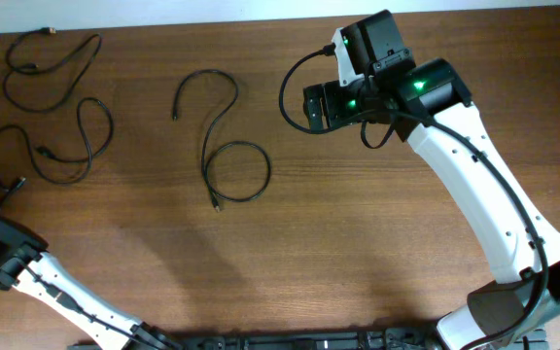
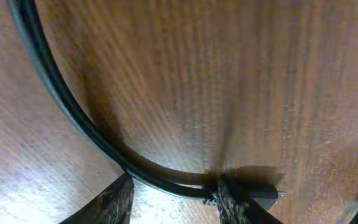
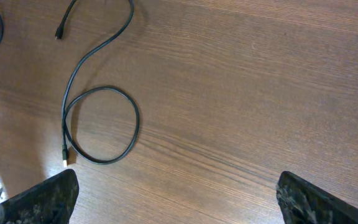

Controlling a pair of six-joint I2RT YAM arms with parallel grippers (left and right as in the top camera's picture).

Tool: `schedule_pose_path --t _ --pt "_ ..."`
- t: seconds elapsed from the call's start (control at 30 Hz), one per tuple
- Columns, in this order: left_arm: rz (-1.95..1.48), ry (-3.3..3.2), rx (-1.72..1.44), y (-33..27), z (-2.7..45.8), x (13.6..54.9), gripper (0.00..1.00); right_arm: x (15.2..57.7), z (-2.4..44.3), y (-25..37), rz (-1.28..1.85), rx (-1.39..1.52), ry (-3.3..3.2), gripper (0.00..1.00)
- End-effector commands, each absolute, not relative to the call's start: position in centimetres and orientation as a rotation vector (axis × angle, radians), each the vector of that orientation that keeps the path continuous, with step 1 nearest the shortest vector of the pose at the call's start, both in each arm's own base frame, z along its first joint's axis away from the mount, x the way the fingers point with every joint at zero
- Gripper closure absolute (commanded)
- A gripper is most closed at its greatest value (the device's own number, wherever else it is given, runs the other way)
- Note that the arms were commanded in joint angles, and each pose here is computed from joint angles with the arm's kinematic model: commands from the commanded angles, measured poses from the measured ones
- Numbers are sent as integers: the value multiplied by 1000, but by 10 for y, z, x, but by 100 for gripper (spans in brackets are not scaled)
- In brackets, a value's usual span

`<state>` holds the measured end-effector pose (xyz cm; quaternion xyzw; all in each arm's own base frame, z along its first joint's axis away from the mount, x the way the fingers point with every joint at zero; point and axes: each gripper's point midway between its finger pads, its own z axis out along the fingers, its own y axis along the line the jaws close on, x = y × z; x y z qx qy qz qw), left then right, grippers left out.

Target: Untangle cables

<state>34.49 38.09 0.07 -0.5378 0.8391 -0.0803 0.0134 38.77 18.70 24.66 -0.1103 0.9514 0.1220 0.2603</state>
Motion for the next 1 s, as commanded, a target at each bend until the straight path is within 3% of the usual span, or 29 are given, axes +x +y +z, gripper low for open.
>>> schedule_pose_path --t 0.0,0.13,0.27,0.4,0.53,0.6,0.7,0.83,0.97 --pt "-333 2695 -1625 358 -52 365 55 386 248 186 340 -287 2575 1" --pt "-242 2552 -1540 375 8 391 49 387 249 186 341 -287 2573 1" --pt "-482 2421 -1359 344 79 433 50 388 249 187 344 -287 2566 1" --pt "-646 2547 -1098 259 84 481 50 388 250 187 344 -287 2565 1" --pt "-401 2678 -864 199 75 524 47 385 247 186 339 -288 2582 1" --pt "-243 2721 -839 196 69 525 46 384 247 185 338 -288 2584 1" --pt "-78 2761 -919 218 64 506 54 384 247 185 338 -288 2584 1" --pt "-56 2796 -1074 244 60 472 76 385 247 185 338 -288 2584 1" --pt "-51 2802 -1168 259 49 457 78 384 247 185 338 -288 2585 1"
